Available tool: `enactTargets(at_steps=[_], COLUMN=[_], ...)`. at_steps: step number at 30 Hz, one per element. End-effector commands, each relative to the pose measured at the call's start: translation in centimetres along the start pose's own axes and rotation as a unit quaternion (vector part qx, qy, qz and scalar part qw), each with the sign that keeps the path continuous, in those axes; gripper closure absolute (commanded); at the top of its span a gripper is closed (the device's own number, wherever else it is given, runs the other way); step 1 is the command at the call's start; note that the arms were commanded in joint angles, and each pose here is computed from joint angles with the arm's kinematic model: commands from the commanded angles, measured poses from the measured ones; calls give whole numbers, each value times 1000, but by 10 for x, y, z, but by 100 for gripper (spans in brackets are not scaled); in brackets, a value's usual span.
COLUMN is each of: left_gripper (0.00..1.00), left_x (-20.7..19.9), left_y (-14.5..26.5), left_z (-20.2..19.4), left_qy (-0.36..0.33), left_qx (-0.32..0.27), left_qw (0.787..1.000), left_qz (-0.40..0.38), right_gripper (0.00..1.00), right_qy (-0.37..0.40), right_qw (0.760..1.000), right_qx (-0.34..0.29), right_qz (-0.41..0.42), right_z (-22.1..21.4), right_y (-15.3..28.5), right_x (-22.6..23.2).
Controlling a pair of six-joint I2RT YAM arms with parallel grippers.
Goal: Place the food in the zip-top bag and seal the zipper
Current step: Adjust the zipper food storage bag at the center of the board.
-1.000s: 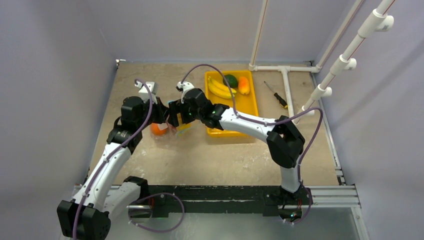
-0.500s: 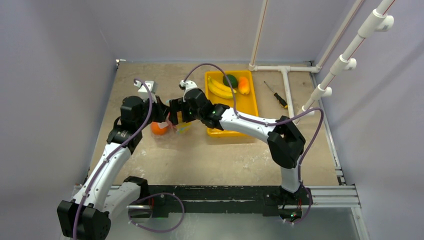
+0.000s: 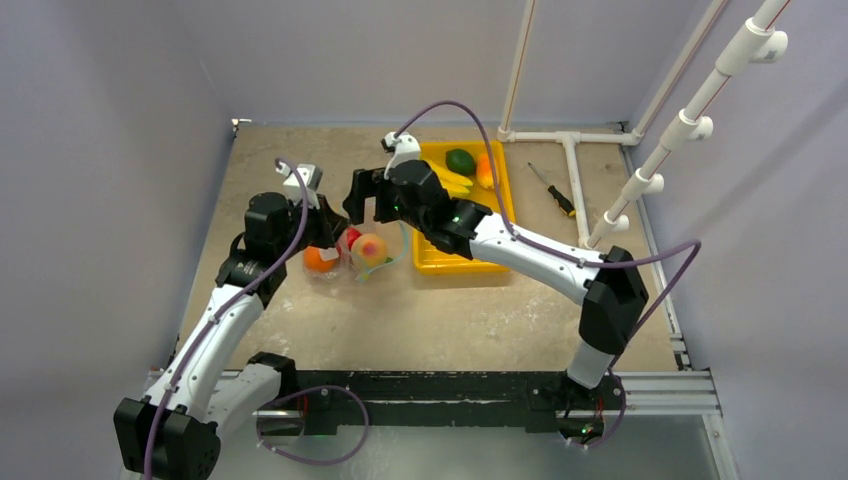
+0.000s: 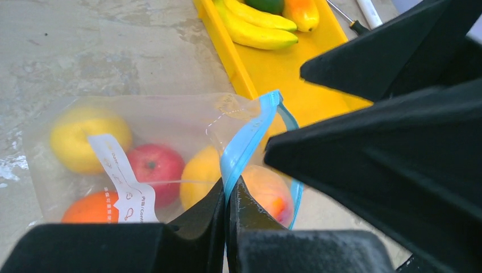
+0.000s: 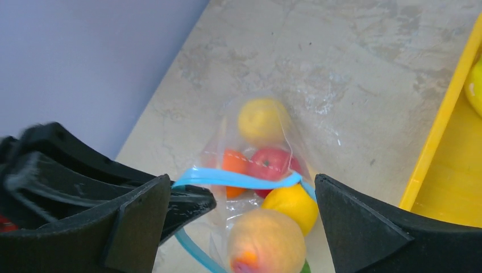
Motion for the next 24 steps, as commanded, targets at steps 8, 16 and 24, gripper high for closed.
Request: enactTargets(at_steps=[8, 16, 24], left_gripper=[100, 100, 100], left_x=[-12, -11, -11], left_y=[0, 0, -2], left_z=[3, 1, 1], left_qy=[3, 4, 5], left_qx=[-3, -1, 1], left_qw=[999, 1000, 1000], left_qz=[-32, -28, -30], right_gripper=[5, 10, 20], right_qy=[-12, -13, -57], right_qw=[992, 993, 995], right_qx=[-98, -64, 9], right_qz=[-80, -98, -80], right_z=[63, 49, -2], right_y=[35, 49, 63], right_x=[-20, -36, -51])
Point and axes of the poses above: each gripper's point midway between its finger pads, its own y axis back along the fingers, its own x axis along the line the jaws close on, z = x × y, the point moved 1 cm from there along y, back along the fingers, and after that the axes turned 10 degrees about -y, right-handed, at the moved point
